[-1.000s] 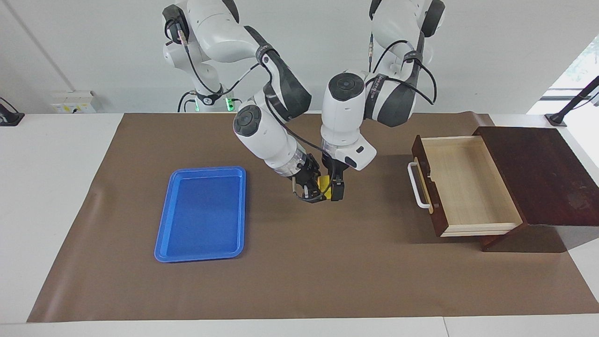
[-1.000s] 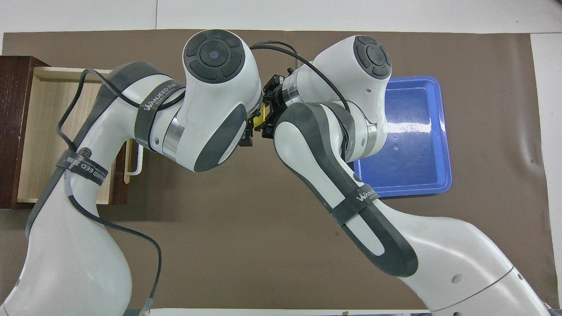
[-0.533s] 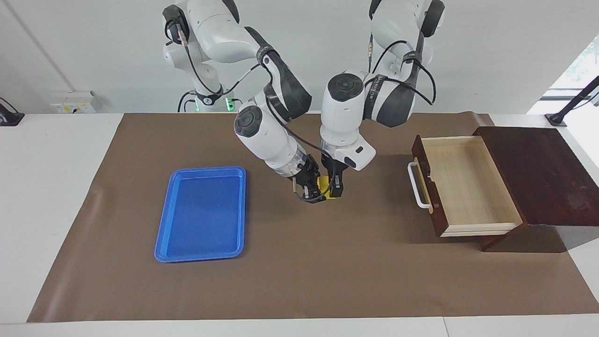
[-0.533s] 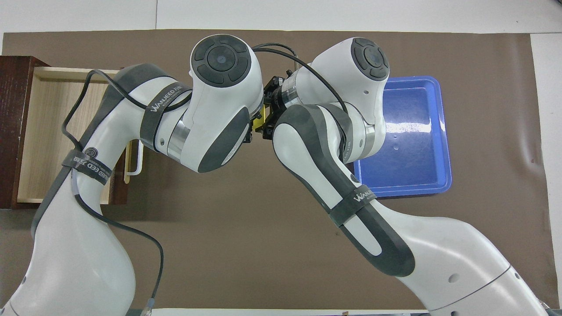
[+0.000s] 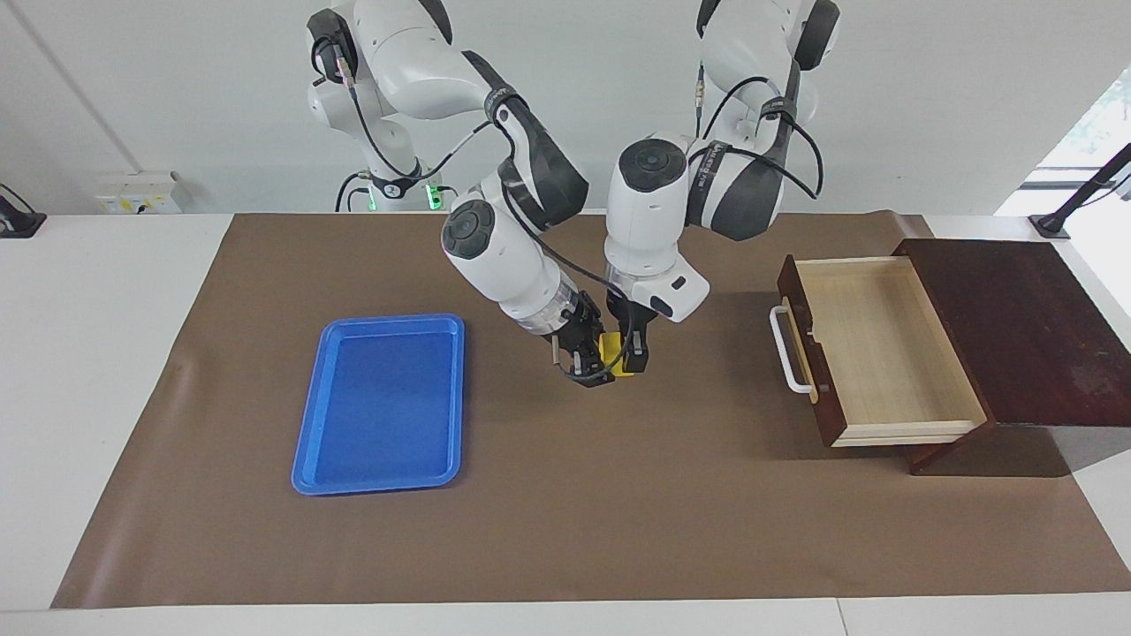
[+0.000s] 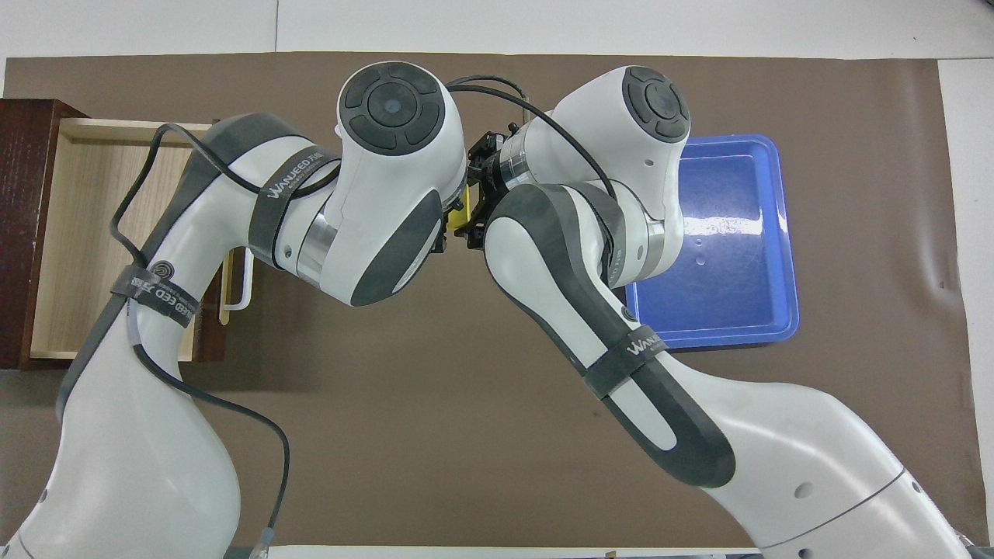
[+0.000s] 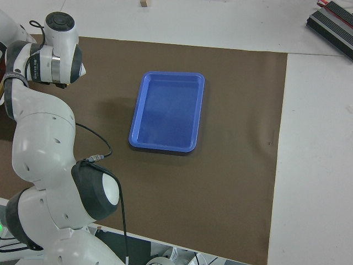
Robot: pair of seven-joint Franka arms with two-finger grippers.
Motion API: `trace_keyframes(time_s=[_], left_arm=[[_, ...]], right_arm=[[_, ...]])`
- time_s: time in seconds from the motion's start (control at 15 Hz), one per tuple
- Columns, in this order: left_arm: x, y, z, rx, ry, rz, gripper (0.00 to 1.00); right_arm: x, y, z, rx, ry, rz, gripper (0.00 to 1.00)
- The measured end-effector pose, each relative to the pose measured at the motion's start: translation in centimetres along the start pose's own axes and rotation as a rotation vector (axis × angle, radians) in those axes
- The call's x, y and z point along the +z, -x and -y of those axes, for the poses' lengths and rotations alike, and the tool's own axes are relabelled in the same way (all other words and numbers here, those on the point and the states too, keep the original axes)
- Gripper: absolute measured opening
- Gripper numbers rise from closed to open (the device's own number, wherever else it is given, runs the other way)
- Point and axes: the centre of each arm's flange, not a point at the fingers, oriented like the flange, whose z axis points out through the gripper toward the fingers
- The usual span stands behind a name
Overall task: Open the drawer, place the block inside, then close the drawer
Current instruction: 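Grasp the yellow block with the left gripper and open the right gripper, then lower the block into the drawer with the left gripper while the right gripper withdraws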
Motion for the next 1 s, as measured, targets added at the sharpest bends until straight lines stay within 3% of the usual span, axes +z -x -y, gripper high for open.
trace_keyframes(time_s=[0.13, 0.47, 0.73, 1.0], left_arm=[[0.0, -0.1, 0.0, -0.001, 0.001, -0.001, 0.57], [-1.8, -3.7, -1.0, -0.014, -0.022, -0.029, 0.57], [-6.6, -13.5, -2.6, -0.001, -0.059, -0.034, 0.57], [-12.7, -26.4, -2.3, 0.007, -0.055, -0.018, 0.57]], right_arm=[[-0.4, -0.6, 0.3, 0.009, 0.003, -0.003, 0.98], [-5.1, -5.2, 2.5, 0.011, 0.009, -0.008, 0.99], [-12.3, -13.0, 3.9, -0.181, 0.059, -0.017, 0.99], [-17.6, -20.5, 2.5, -0.555, 0.183, -0.144, 1.00]])
